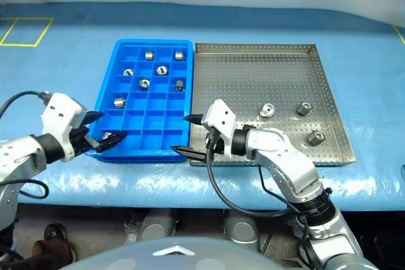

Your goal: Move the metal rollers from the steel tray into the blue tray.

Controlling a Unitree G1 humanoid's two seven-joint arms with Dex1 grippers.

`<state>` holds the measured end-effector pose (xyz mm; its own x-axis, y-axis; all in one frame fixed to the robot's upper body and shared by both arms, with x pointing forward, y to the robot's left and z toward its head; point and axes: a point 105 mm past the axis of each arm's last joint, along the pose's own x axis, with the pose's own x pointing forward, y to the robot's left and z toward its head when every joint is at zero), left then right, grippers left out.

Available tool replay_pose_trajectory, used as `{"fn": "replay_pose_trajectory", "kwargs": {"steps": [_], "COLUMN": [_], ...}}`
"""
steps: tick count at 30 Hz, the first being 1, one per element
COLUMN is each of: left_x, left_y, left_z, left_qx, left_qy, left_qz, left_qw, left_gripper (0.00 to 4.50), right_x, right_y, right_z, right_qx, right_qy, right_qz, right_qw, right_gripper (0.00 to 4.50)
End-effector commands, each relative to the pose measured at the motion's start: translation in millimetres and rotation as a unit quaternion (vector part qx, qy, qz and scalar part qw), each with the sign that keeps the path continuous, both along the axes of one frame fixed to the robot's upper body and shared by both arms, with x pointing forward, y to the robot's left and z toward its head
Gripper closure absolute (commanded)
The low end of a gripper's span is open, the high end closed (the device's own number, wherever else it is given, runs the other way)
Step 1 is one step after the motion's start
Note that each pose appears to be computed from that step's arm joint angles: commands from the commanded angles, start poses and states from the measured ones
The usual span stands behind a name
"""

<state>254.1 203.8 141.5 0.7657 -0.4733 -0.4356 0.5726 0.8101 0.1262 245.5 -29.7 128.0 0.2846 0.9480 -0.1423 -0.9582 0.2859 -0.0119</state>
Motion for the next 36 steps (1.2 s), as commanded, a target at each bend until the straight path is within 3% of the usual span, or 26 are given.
{"fn": "replay_pose_trajectory", "kwargs": {"steps": [1,6,13,19,24,36], "left_x": [5,36,67,59,55,69], "left_y": [-53,-119,-176,-213,-229,-229], "left_z": [20,7,-19,-30,-41,-76], "left_qx": [-0.049,-0.040,0.019,0.016,0.033,0.105], "left_qy": [-0.045,-0.043,-0.021,0.015,0.027,0.038], "left_qz": [-0.108,-0.199,-0.294,-0.404,-0.441,-0.416], "left_qw": [0.992,0.978,0.955,0.915,0.897,0.902], "left_gripper": [0.06,0.06,0.06,0.06,0.06,0.06], "right_x": [6,21,9,-4,-10,-11], "right_y": [-15,-65,-105,-108,-111,-111], "right_z": [13,9,4,1,2,4], "right_qx": [-0.002,-0.076,-0.108,-0.100,-0.092,-0.087], "right_qy": [-0.041,-0.074,-0.049,-0.038,-0.038,-0.043], "right_qz": [-0.050,-0.183,-0.267,-0.300,-0.321,-0.331], "right_qw": [0.998,0.977,0.957,0.948,0.942,0.938], "right_gripper": [0.31,0.31,0.31,0.31,0.31,0.31]}}
